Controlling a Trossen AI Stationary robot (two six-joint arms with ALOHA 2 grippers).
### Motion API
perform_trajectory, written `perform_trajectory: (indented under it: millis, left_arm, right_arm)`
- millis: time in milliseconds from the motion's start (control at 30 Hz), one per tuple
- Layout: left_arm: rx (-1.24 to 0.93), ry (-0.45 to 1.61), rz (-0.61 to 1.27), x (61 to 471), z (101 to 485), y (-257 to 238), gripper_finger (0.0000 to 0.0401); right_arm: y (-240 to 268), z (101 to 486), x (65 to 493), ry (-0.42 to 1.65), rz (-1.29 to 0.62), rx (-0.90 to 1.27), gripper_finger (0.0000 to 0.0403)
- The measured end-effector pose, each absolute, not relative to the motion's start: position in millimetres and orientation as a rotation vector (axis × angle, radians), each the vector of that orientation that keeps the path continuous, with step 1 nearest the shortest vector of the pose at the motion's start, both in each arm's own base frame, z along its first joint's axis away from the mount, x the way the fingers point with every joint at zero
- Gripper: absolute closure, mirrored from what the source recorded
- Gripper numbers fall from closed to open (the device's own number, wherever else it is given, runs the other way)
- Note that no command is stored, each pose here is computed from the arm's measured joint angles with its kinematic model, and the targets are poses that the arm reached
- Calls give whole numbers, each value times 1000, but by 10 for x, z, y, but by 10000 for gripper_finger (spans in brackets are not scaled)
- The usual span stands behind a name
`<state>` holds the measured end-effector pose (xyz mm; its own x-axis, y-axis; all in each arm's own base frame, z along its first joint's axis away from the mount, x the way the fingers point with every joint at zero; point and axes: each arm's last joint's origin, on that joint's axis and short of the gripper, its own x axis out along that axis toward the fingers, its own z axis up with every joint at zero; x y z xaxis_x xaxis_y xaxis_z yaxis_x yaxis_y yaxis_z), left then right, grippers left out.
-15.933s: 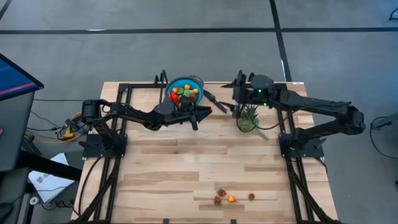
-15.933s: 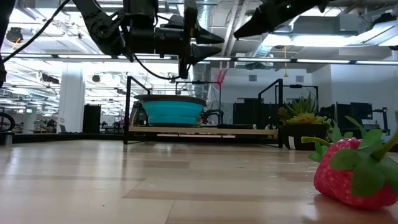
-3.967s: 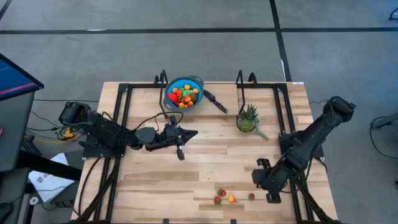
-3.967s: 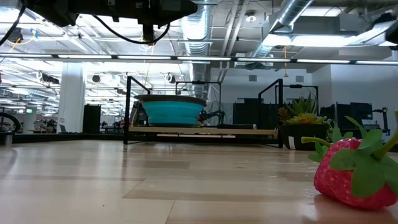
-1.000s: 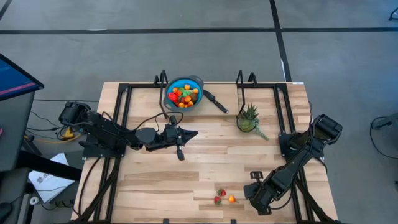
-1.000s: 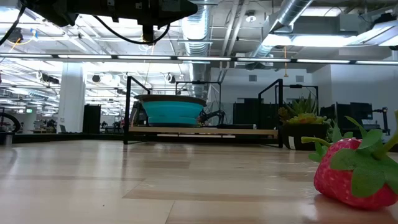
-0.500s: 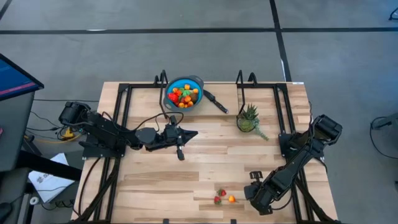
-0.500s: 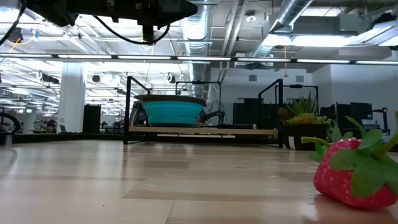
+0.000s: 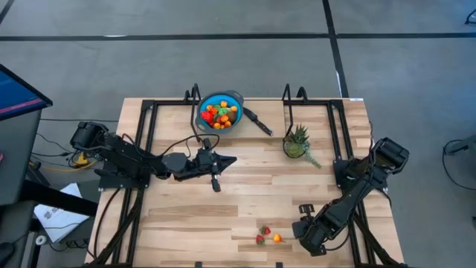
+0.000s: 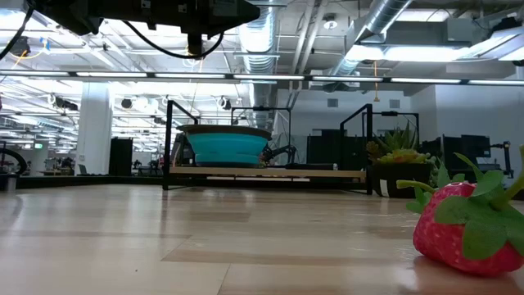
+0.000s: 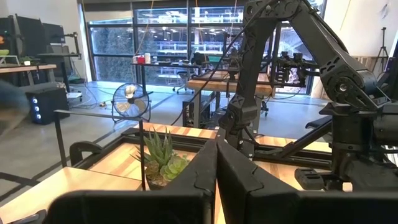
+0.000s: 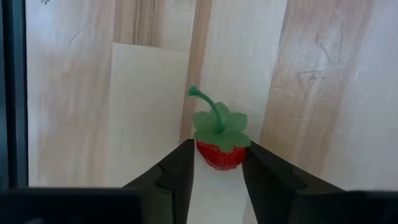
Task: Pick & Place Fruit
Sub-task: Put the strawberry into the basket
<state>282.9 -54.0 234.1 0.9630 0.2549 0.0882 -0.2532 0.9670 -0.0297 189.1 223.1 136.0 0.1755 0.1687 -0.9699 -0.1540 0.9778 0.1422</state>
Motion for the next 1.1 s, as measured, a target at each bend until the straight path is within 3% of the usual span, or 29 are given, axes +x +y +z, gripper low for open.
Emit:
perform_trajectory:
  millis: [533, 1100]
  left_arm:
    - [-14, -80, 257, 2831, 2329, -540, 397]
    - [-12, -75, 259, 2832, 2324, -535, 397]
  right_arm:
    - [2229, 1362, 1906, 1346, 221, -8, 255]
    - [2266, 1372, 1919, 1326, 215, 55, 274]
